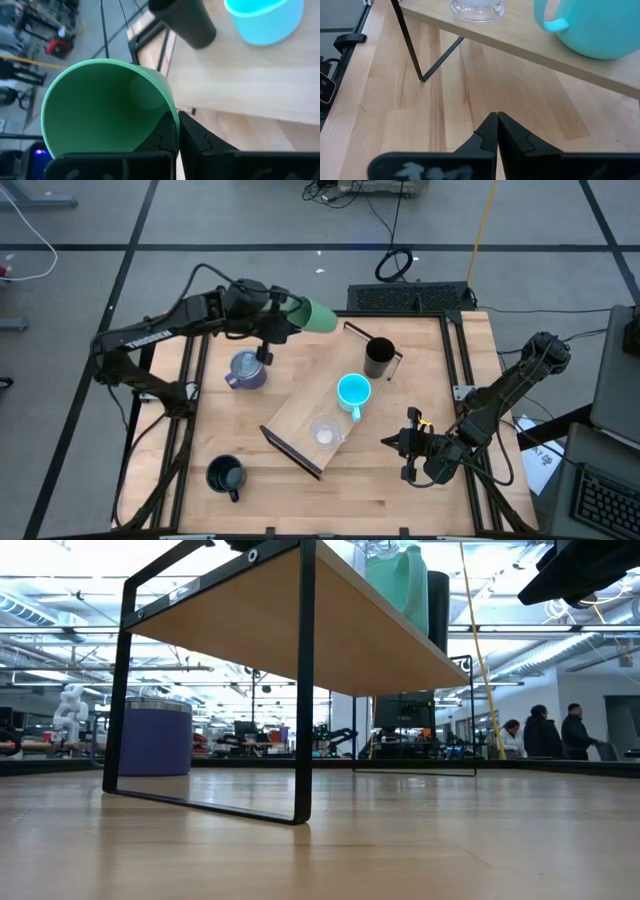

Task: Stack small to large cups/mugs on shelf
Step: Put the green cup on the shelf

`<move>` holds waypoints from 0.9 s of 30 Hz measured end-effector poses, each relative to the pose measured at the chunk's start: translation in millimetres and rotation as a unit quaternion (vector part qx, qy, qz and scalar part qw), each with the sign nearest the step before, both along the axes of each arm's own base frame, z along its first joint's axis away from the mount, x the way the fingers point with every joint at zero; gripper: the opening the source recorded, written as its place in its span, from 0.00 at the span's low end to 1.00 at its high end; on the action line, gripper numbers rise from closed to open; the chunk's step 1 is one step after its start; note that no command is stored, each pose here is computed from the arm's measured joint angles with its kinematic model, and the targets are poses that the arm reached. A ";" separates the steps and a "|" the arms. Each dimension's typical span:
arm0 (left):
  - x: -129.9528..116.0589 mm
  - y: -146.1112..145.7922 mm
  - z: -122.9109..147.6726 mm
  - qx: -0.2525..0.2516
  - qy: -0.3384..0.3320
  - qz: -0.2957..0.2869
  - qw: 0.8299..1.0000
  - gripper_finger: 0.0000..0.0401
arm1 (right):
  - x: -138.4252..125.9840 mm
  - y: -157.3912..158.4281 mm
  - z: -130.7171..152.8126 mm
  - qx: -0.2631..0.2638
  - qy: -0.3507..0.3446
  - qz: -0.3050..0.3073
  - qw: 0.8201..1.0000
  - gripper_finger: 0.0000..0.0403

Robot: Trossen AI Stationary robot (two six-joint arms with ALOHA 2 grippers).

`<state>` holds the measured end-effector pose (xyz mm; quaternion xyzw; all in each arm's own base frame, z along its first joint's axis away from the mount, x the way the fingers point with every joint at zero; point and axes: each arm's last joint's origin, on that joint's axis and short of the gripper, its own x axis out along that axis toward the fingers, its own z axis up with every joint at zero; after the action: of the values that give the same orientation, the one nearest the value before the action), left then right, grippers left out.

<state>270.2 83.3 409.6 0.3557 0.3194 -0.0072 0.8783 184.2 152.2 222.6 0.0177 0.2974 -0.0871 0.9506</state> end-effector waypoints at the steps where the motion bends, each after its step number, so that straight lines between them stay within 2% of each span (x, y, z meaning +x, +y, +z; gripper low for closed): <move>1: -0.2 -1.3 2.9 0.004 -0.004 -0.005 1.000 0.01 | 0.0 0.0 -0.1 0.000 0.000 0.000 1.000 0.00; 12: 18.0 -7.4 30.9 0.017 -0.013 -0.055 0.998 0.01 | 0.0 0.0 0.0 0.000 0.000 0.000 1.000 0.00; 20: 47.2 -1.1 34.4 0.033 0.051 -0.086 0.994 0.01 | -0.1 0.3 0.0 0.016 -0.004 -0.011 1.000 0.00; 27: 69.3 12.6 18.5 0.035 0.114 -0.111 0.987 0.01 | -0.1 0.5 0.1 0.025 -0.006 -0.016 1.000 0.00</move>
<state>339.5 95.8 428.1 0.4158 0.3763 -0.1338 0.8171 184.1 152.7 222.8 0.0471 0.2937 -0.0945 0.9501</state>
